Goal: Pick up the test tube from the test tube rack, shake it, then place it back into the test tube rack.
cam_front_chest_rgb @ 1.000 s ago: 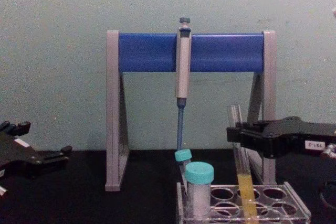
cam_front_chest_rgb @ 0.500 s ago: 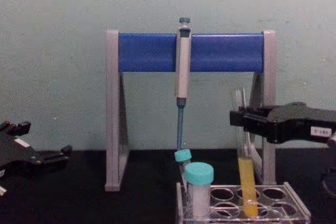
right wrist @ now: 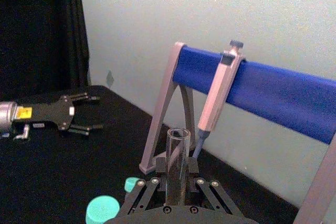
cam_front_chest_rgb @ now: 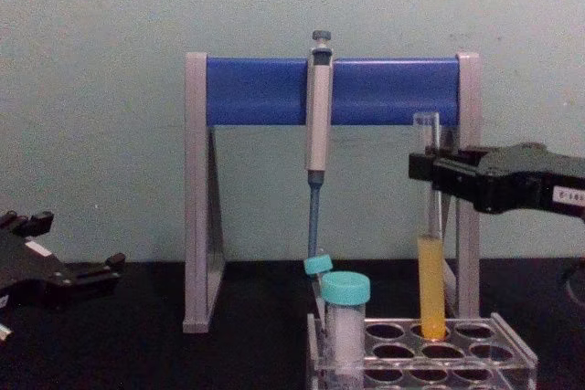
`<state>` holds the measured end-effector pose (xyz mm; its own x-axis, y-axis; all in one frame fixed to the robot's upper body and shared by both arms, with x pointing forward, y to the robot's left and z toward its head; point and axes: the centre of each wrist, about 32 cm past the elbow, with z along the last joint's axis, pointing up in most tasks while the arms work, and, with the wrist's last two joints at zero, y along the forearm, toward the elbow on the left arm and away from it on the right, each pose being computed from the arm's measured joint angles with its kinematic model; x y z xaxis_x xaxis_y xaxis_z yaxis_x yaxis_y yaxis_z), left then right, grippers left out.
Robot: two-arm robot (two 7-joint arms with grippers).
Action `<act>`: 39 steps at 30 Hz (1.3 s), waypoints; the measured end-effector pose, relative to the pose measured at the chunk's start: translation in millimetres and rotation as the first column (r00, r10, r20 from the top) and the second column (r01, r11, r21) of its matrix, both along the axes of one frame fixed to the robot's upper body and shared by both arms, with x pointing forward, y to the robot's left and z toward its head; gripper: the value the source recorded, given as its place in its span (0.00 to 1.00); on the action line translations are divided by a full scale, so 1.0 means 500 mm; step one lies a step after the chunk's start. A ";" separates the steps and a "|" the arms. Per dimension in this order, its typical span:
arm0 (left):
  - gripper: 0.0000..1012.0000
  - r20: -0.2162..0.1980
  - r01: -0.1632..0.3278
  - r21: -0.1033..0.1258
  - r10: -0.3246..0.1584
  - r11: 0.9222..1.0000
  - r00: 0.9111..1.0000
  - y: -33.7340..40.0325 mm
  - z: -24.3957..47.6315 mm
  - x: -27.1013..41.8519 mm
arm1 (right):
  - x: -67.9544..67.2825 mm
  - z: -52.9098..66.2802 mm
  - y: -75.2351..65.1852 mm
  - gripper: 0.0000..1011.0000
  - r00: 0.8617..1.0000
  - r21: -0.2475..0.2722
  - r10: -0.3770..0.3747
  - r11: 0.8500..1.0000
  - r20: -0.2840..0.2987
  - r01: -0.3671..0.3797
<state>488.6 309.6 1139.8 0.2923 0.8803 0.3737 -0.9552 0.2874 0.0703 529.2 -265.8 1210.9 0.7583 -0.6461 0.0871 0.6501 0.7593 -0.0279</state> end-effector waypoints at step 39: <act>0.99 0.000 0.000 0.000 0.000 1.000 1.000 0.000 0.000 0.000 | -0.016 0.030 -0.018 0.23 0.968 0.051 -0.157 0.987 0.197 0.150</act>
